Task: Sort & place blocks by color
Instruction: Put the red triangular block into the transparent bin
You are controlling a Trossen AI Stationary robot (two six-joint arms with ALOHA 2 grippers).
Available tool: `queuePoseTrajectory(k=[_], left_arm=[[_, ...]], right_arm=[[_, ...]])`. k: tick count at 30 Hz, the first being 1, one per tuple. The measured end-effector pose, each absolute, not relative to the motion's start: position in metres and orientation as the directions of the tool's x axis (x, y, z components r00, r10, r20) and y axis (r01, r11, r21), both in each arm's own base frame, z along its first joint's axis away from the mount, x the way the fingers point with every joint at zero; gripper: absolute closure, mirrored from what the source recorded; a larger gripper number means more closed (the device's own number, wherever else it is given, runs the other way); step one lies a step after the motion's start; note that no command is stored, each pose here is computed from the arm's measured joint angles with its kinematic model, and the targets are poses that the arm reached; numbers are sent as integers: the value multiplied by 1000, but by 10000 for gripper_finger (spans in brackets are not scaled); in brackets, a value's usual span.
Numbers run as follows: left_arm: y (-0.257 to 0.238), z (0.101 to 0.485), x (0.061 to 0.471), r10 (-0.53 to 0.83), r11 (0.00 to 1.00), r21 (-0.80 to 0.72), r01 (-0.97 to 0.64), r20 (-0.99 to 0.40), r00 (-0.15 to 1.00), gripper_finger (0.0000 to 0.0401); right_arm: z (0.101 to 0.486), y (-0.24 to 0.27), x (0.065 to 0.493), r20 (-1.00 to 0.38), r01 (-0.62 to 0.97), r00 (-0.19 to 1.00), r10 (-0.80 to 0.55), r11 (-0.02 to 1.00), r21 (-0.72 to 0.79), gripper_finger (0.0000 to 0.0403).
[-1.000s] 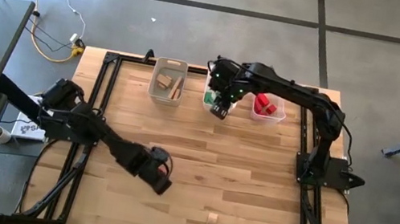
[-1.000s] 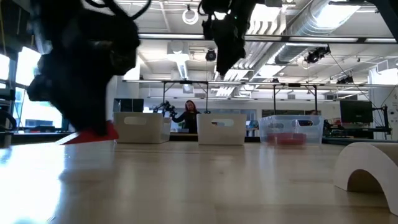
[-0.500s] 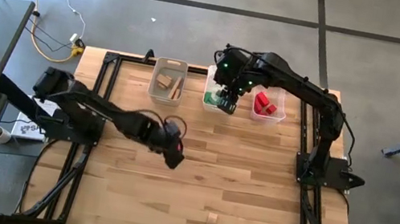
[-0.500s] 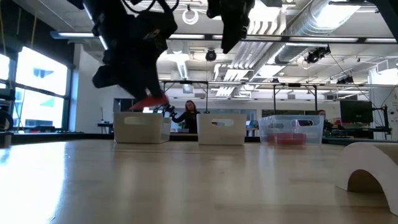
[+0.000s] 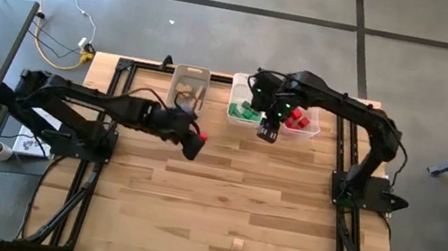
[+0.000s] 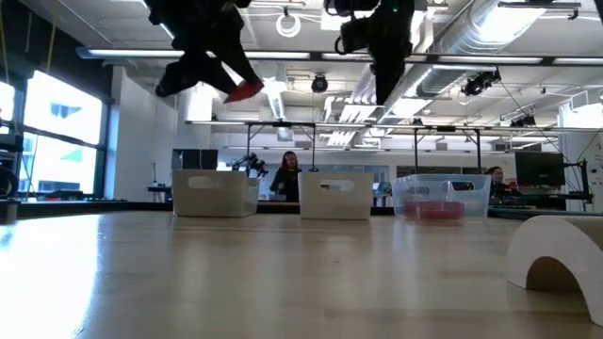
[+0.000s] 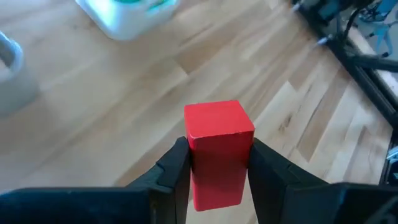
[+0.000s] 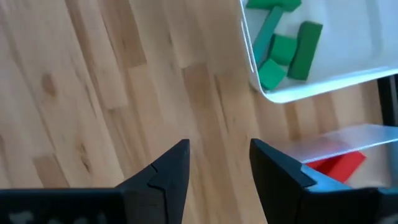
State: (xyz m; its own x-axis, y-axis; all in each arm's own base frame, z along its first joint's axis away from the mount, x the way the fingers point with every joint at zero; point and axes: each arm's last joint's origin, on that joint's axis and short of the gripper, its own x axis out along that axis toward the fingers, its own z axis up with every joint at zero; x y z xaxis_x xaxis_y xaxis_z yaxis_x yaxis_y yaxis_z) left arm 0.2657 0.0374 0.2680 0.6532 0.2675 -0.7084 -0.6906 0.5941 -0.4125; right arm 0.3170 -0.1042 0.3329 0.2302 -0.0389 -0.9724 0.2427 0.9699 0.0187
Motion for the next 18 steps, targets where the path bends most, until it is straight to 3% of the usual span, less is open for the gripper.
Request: queuePoseTrajectory(k=[8, 18], left_arm=[[57, 289, 256, 310, 633, -436, -640, -614, 726, 301], [77, 308, 261, 260, 728, -502, -468, -429, 865, 301]], right_arm=[[334, -93, 291, -912, 289, 411, -12, 950, 118, 249], [343, -84, 274, -779, 280, 627, 27, 925, 258, 249]])
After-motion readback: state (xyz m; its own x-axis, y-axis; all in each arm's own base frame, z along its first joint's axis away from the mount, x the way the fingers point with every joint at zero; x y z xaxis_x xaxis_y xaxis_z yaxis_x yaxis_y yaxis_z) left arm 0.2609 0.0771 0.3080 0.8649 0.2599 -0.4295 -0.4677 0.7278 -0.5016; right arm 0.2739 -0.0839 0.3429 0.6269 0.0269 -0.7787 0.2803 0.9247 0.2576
